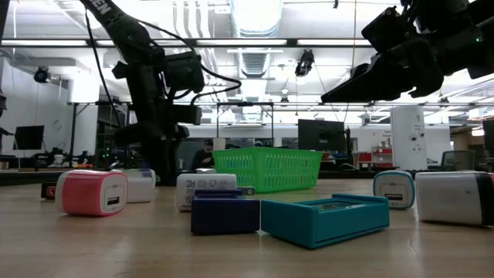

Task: Pick & Place Office items
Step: Put the top blue digital clock into the green bin

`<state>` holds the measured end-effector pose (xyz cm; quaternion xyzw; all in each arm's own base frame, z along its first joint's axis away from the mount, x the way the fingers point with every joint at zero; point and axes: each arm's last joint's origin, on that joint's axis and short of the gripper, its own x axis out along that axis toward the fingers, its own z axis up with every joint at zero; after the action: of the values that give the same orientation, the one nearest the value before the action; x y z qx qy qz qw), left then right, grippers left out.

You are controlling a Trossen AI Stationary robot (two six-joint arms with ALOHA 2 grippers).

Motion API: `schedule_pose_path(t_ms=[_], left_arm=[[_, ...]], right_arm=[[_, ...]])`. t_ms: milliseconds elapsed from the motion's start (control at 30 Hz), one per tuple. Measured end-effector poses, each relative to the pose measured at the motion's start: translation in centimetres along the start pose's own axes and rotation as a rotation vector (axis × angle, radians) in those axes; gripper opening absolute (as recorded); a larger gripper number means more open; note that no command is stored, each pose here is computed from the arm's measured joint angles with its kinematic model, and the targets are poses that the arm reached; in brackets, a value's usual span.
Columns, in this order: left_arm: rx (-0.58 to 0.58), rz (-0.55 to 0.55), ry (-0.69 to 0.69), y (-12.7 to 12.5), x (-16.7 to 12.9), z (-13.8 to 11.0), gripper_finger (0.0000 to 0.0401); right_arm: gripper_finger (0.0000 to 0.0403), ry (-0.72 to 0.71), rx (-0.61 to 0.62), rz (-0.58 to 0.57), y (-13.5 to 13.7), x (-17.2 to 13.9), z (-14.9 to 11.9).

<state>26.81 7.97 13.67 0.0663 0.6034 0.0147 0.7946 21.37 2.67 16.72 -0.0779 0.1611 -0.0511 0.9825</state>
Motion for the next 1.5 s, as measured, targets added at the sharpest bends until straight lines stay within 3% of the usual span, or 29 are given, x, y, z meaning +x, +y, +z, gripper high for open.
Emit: schedule_pose_path(t_ms=[833, 967, 1233, 1500], left_arm=[[-0.063, -0.011, -0.027, -0.3, -0.3, 0.2, 0.012], [-0.063, 0.007, -0.109, -0.6, -1.1, 0.4, 0.012], [-0.116, 0.025, -0.238, -1.3, -2.4, -1.5, 0.012], [-0.137, 0.015, -0.57, -2.0, -4.1, -2.5, 0.012]], right_arm=[[0.0224, 0.0, 0.0, 0.0, 0.0, 0.0, 0.0], [0.0224, -0.001, 0.0, 0.001, 0.0, 0.0, 0.0], [0.0224, -0.001, -0.001, 0.002, 0.0, 0.0, 0.0], [0.0224, -0.015, 0.001, 0.0, 0.0, 0.0, 0.1]])
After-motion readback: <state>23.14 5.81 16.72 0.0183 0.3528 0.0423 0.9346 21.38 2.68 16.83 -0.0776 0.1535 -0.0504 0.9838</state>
